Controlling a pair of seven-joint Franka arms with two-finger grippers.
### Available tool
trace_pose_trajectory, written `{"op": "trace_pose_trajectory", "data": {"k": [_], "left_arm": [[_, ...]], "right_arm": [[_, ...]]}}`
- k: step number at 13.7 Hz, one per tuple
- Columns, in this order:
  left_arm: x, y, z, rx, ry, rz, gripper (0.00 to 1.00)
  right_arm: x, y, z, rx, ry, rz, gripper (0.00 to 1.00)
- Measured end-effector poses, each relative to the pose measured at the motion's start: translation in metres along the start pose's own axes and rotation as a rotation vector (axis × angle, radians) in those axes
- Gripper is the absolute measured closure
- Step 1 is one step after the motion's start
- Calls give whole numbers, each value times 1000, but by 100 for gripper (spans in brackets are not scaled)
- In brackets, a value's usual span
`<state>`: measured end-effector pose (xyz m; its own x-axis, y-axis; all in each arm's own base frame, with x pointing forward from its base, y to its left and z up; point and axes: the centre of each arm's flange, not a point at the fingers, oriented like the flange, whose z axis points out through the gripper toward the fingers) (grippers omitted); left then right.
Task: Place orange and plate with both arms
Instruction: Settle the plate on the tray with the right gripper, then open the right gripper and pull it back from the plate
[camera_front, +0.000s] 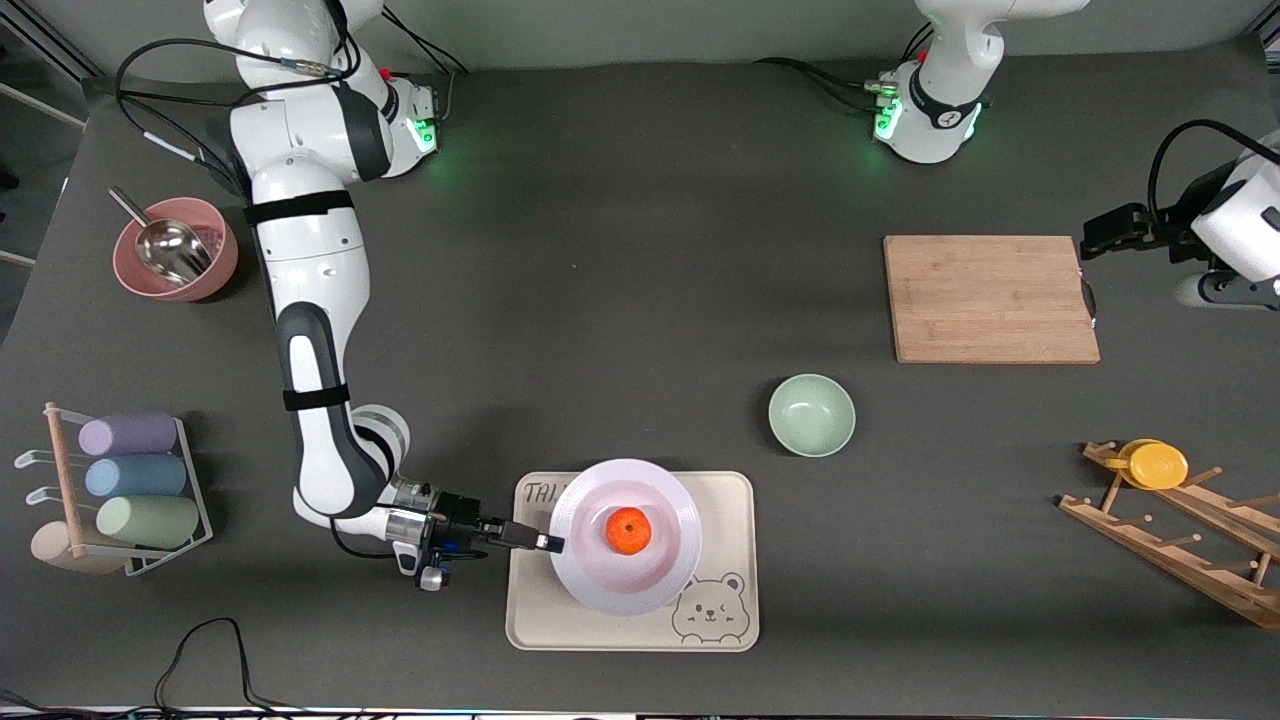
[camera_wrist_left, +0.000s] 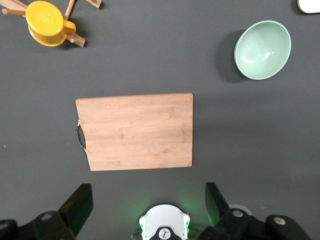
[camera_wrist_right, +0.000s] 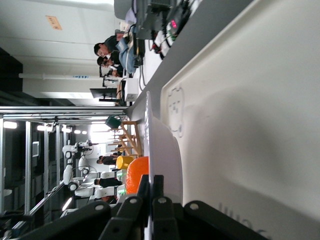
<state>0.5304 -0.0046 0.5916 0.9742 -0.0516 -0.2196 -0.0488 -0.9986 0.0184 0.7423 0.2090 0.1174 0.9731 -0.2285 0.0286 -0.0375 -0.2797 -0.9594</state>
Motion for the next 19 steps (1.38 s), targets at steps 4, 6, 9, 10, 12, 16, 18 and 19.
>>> {"op": "trace_pose_trajectory", "data": {"k": [4,6,9,10,12,16,18,19], "left_arm": [[0,-9,0,-4,-9,-18,0],[1,-11,2,-4,-15,-20,0],[3,-12,3,3,-12,-21,0],[3,-12,3,6,-7,-22,0],[4,-11,2,14,0,-21,0],[6,-5,0,28,18,-31,0],[8,-5,-1,44,34,-48,0],[9,-5,-1,48,41,-51,0]], "right_arm": [[-3,17,2,-22,7,5,96],[-3,21,3,-24,6,-5,96],[-4,27,2,-26,5,-5,96],[-4,27,2,-27,5,-7,96],[-4,26,1,-25,6,-9,85],[-2,19,3,-16,3,-17,40],[-2,14,6,-15,-8,-29,20],[-2,11,7,-21,-18,-40,11]]}}
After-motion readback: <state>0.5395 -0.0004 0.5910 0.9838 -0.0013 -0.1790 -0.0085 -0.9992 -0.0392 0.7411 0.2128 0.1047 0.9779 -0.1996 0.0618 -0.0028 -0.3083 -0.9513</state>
